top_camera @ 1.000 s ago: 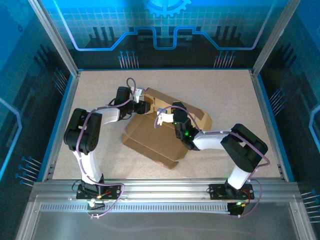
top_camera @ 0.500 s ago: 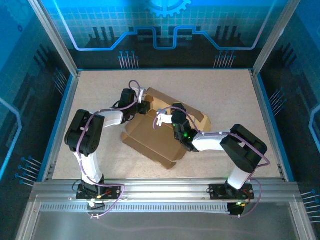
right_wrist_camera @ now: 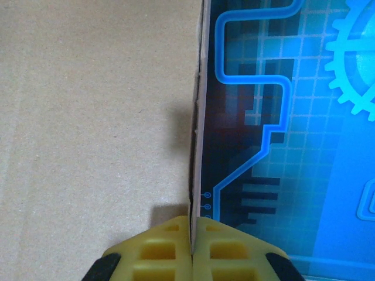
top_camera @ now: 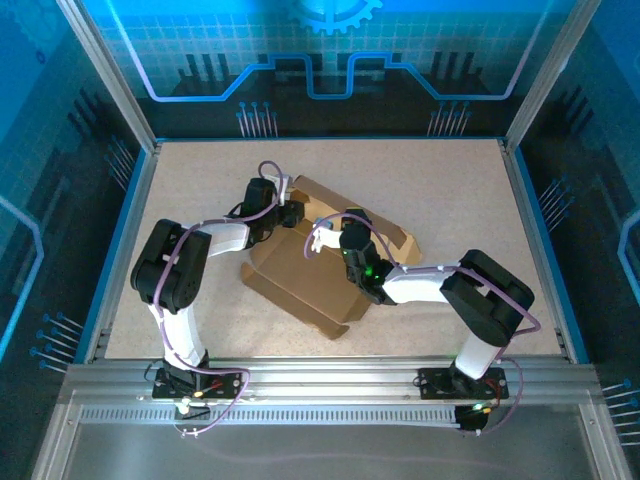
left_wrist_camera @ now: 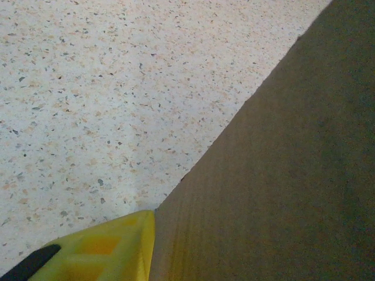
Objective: Fold the paper box
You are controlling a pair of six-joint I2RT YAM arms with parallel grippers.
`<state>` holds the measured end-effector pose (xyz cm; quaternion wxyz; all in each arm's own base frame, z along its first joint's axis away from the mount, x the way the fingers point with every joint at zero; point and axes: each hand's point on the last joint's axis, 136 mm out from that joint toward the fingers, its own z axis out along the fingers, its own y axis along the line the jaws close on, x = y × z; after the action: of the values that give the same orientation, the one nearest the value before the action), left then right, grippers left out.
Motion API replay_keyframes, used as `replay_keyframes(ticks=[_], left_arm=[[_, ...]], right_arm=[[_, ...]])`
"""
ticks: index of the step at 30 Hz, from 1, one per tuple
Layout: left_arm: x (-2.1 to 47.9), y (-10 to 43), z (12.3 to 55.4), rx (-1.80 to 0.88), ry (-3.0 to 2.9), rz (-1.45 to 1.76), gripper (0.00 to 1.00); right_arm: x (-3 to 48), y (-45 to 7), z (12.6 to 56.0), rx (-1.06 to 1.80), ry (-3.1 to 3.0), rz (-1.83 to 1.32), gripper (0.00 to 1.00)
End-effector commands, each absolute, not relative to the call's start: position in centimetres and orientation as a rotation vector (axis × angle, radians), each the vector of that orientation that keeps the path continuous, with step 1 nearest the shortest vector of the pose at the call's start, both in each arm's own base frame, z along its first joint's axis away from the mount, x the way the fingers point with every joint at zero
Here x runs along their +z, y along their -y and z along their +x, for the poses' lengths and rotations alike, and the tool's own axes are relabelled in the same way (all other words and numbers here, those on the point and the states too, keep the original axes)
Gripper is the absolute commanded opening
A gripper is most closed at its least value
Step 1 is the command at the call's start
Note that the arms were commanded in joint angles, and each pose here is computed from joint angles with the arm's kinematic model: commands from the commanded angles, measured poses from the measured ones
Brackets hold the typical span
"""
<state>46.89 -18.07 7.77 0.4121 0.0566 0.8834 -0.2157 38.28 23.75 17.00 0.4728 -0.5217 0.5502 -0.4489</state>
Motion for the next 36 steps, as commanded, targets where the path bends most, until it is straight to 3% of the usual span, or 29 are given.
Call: replay_keyframes(ticks=[1, 7, 13, 14, 16, 19, 21, 25, 31, 33, 36], left_arm=[[7.9, 20.7, 46.2, -0.615, -2.223, 0.224, 0.33], [7.9, 19.3, 46.6, -0.523, -2.207, 0.094, 0.0], [9.0, 19.0, 46.5, -0.494, -2.122, 0.038, 0.0], [8.9, 19.0, 46.6, -0.495, -2.128, 0.04, 0.04], [8.9, 19.3, 46.8, -0.503, -2.136, 0.05, 0.26], [9.0, 19.8, 47.0, -0.524, -2.125, 0.065, 0.33], [9.1, 20.1, 47.1, -0.538, -2.124, 0.074, 0.3], [8.9, 20.4, 47.3, -0.54, -2.135, 0.08, 0.01], [9.1, 20.1, 47.0, -0.526, -2.121, 0.089, 0.0], [9.2, 19.9, 46.8, -0.511, -2.119, 0.1, 0.0], [9.1, 19.4, 46.2, -0.487, -2.124, 0.104, 0.0]], right_arm=[[14.1, -27.1, 36.3, -0.962, -1.291, -1.463, 0.0], [13.9, -27.3, 35.8, -0.941, -1.315, -1.459, 0.0], [13.4, -27.6, 35.4, -0.886, -1.373, -1.453, 0.0], [13.4, -27.7, 35.4, -0.883, -1.375, -1.454, 0.0], [13.4, -27.7, 35.4, -0.88, -1.378, -1.457, 0.0], [13.3, -27.7, 35.2, -0.857, -1.388, -1.46, 0.0], [13.3, -27.8, 35.1, -0.833, -1.397, -1.459, 0.0], [13.4, -27.8, 34.9, -0.816, -1.406, -1.464, 0.0], [14.2, -27.7, 34.9, -0.776, -1.436, -1.426, 0.0], [14.8, -27.6, 34.9, -0.728, -1.463, -1.394, 0.07], [16.0, -27.5, 34.5, -0.634, -1.515, -1.357, 0.39]])
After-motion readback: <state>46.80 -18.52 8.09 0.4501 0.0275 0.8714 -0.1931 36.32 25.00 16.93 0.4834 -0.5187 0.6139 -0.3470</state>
